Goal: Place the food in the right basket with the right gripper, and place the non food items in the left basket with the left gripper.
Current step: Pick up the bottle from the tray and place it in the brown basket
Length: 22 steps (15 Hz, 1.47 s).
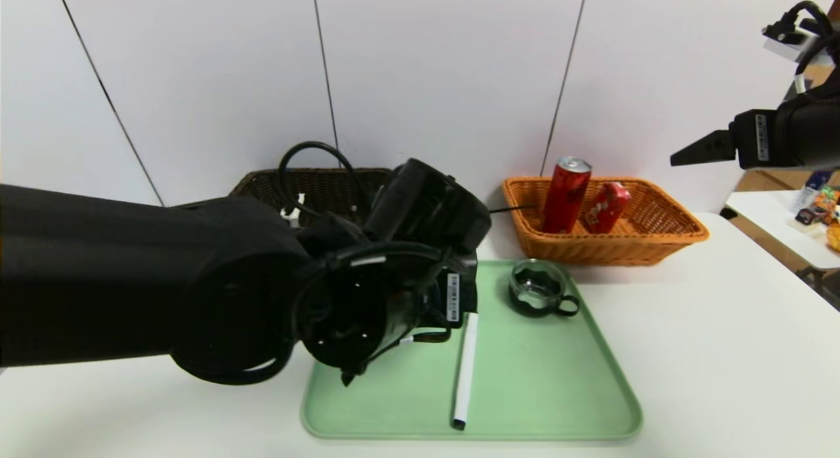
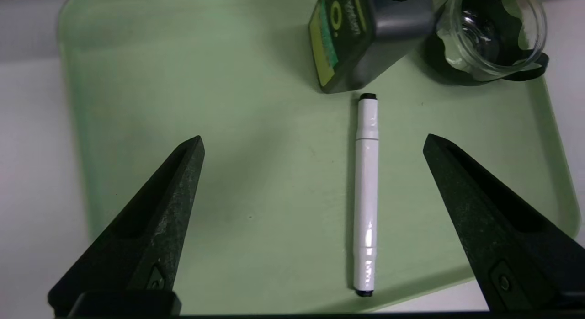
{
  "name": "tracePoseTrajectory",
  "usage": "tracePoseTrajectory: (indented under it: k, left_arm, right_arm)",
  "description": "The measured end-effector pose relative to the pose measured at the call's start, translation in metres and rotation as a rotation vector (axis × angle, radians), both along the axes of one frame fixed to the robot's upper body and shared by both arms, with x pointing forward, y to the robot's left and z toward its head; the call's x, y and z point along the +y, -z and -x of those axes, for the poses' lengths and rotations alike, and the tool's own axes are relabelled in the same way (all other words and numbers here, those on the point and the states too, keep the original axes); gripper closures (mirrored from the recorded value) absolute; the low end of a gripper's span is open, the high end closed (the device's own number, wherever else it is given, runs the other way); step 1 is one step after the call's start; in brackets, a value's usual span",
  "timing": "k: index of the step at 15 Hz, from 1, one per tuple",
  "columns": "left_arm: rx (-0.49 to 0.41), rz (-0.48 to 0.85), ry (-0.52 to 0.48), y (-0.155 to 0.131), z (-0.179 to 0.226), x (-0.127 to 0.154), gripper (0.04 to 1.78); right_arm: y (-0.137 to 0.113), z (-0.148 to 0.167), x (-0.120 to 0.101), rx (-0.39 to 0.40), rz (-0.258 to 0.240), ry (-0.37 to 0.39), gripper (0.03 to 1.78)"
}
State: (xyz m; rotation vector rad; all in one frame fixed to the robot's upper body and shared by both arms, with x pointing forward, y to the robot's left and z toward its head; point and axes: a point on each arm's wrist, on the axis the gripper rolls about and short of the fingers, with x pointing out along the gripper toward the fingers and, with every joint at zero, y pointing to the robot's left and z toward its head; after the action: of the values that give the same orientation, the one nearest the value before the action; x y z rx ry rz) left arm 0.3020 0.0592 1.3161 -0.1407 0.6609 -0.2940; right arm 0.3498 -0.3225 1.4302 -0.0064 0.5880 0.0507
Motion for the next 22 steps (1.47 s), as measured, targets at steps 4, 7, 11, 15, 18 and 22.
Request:
tracePoseTrajectory:
  k: [4,7,11,15,18,22]
  left_arm:
    - [0.005,0.077,-0.014,0.005,-0.005,-0.027,0.13]
    - [-0.007,0.1,-0.066,0.012,-0.017,-0.046,0.13]
    - [-0.078,0.041,-0.162,0.033,-0.032,-0.065,0.13]
    - [-0.136,0.003,-0.187,0.051,-0.041,-0.078,0.13]
    - [-0.153,-0.023,-0.19,0.06,-0.045,-0.082,0.13]
    - [-0.177,-0.043,-0.198,0.065,-0.049,-0.086,0.13]
  right_arm:
    - [0.011,0.003,-0.007,0.041,-0.002,0.031,0.12]
    - [0.016,0.006,-0.014,0.058,-0.002,0.05,0.12]
    - [0.019,0.011,-0.019,0.07,-0.004,0.065,0.12]
    - [0.02,0.013,-0.02,0.072,-0.012,0.059,0.12]
    - [0.02,0.014,-0.021,0.073,-0.019,0.055,0.12]
    - [0.023,0.017,-0.022,0.08,-0.023,0.059,0.12]
